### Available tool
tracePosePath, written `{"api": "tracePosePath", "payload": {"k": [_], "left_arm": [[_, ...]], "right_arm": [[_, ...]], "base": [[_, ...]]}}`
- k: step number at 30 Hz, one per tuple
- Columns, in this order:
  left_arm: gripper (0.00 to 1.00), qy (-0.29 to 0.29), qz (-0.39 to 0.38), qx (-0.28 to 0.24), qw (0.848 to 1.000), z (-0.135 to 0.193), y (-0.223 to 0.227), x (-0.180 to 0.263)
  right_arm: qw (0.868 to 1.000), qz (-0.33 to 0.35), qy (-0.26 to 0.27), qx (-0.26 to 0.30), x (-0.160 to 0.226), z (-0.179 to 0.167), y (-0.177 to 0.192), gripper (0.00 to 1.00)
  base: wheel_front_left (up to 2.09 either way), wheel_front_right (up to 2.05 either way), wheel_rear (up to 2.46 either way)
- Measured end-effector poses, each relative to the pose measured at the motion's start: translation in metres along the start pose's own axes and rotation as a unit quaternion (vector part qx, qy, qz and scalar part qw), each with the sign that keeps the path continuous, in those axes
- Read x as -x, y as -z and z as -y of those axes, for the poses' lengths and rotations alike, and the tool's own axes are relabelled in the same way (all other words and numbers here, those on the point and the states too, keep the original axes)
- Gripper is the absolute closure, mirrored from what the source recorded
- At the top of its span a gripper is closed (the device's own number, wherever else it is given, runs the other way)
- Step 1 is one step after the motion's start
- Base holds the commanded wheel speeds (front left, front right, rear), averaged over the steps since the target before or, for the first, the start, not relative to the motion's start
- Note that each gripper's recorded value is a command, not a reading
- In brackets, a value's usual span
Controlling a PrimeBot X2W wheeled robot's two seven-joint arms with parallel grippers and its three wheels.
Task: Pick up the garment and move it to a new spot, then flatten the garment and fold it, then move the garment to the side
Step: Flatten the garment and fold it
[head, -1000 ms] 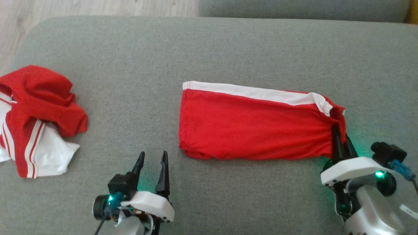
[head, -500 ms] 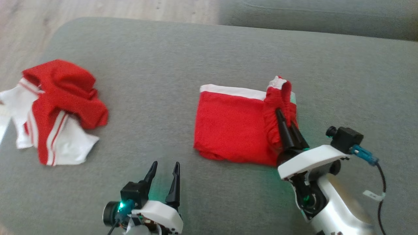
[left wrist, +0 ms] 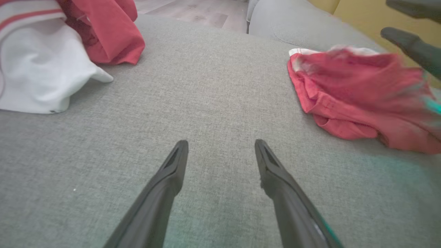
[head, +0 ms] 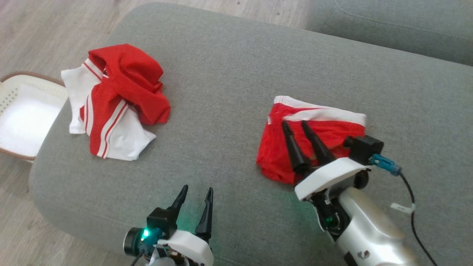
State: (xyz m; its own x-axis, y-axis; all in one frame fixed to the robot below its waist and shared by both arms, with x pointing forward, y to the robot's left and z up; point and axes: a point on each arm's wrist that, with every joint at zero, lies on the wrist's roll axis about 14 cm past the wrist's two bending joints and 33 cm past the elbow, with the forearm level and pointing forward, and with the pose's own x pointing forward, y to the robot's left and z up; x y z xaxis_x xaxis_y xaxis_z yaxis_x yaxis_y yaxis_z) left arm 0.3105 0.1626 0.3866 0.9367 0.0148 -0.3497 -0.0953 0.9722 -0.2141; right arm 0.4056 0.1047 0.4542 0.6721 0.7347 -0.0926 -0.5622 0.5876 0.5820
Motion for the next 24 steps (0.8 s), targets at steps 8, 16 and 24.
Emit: {"api": "tracePosePath", "payload": {"k": [8, 16, 24], "left_arm": [[0.0, 0.023, 0.006, -0.005, 1.0, 0.016, -0.008, -0.013], [0.0, 0.045, 0.052, -0.042, 0.997, 0.03, -0.041, -0.035], [0.0, 0.056, 0.085, -0.077, 0.992, 0.036, -0.056, -0.032]], "right_arm": [[0.995, 0.036, 0.07, 0.068, 0.018, 0.047, -0.029, 0.0], [0.963, 0.084, 0.208, 0.149, 0.094, 0.121, -0.065, 0.0], [0.936, 0.09, 0.275, 0.201, 0.154, 0.139, -0.07, 0.0]], "base": [[0.0, 0.0, 0.0], [0.0, 0.0, 0.0], [0.0, 0.0, 0.0]]}}
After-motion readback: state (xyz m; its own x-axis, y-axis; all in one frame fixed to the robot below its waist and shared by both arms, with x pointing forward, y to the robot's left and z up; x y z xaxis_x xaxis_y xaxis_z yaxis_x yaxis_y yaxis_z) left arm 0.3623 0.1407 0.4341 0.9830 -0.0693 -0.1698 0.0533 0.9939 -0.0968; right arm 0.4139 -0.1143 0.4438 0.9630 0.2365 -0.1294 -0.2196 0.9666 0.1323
